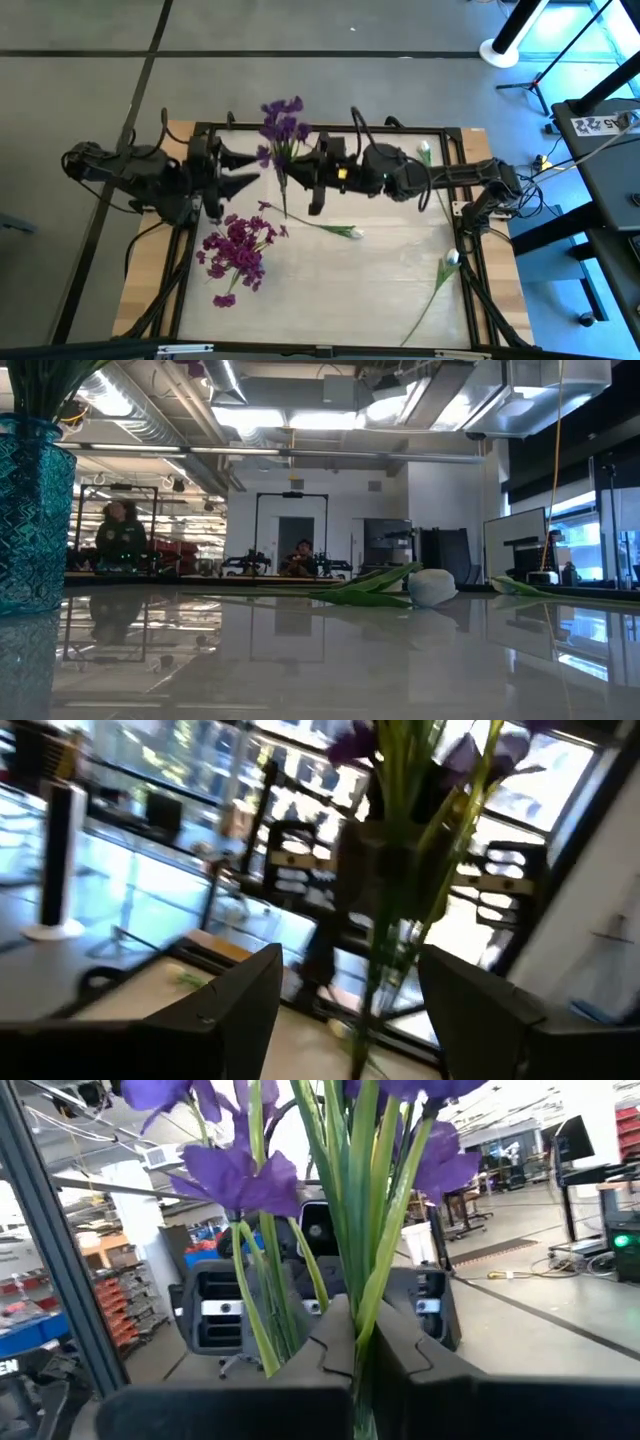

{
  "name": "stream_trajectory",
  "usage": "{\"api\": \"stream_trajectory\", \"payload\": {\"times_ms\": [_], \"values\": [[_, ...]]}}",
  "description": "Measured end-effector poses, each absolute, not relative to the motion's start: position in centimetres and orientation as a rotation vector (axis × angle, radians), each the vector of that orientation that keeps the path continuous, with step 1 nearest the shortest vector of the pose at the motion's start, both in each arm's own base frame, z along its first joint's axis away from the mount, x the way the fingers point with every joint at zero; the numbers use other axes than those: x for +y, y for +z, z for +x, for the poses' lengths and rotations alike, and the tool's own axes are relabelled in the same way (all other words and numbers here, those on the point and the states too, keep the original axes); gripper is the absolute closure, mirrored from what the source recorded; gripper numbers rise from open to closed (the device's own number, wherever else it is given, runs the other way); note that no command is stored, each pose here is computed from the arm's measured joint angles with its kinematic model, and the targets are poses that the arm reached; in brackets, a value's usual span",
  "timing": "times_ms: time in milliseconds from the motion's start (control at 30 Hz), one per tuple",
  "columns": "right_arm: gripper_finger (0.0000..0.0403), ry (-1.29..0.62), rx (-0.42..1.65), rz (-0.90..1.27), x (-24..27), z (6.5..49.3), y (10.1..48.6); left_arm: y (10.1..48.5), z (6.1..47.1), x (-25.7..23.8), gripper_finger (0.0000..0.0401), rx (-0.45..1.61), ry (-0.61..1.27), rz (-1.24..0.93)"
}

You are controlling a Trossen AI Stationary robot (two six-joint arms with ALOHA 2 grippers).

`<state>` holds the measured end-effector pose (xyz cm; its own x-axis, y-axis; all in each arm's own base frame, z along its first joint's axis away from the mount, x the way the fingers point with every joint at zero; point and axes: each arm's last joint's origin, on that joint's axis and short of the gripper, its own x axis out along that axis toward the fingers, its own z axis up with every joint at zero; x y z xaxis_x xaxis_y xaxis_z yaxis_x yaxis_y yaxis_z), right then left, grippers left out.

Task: Sort flowers into vase by color
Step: Put the dark purple flowers into the blue vase

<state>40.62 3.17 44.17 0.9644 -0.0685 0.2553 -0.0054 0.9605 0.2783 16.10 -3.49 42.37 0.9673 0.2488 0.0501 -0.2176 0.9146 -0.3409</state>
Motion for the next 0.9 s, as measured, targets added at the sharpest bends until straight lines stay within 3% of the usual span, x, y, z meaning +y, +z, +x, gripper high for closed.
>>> {"api": "stream_trajectory", "payload": {"times_ms": [367,900], "values": [[0.0399,-0.031,-0.3,0.282,-1.0,40.6,44.5,43.3,15.4,0.7,0.0172,-0.173,0.22,-0.351],[0.0398,-0.092,-0.219,0.21,1.2,40.8,43.7,41.3,18.6,0.2,0.0172,0.01,0.107,-0.241]]}}
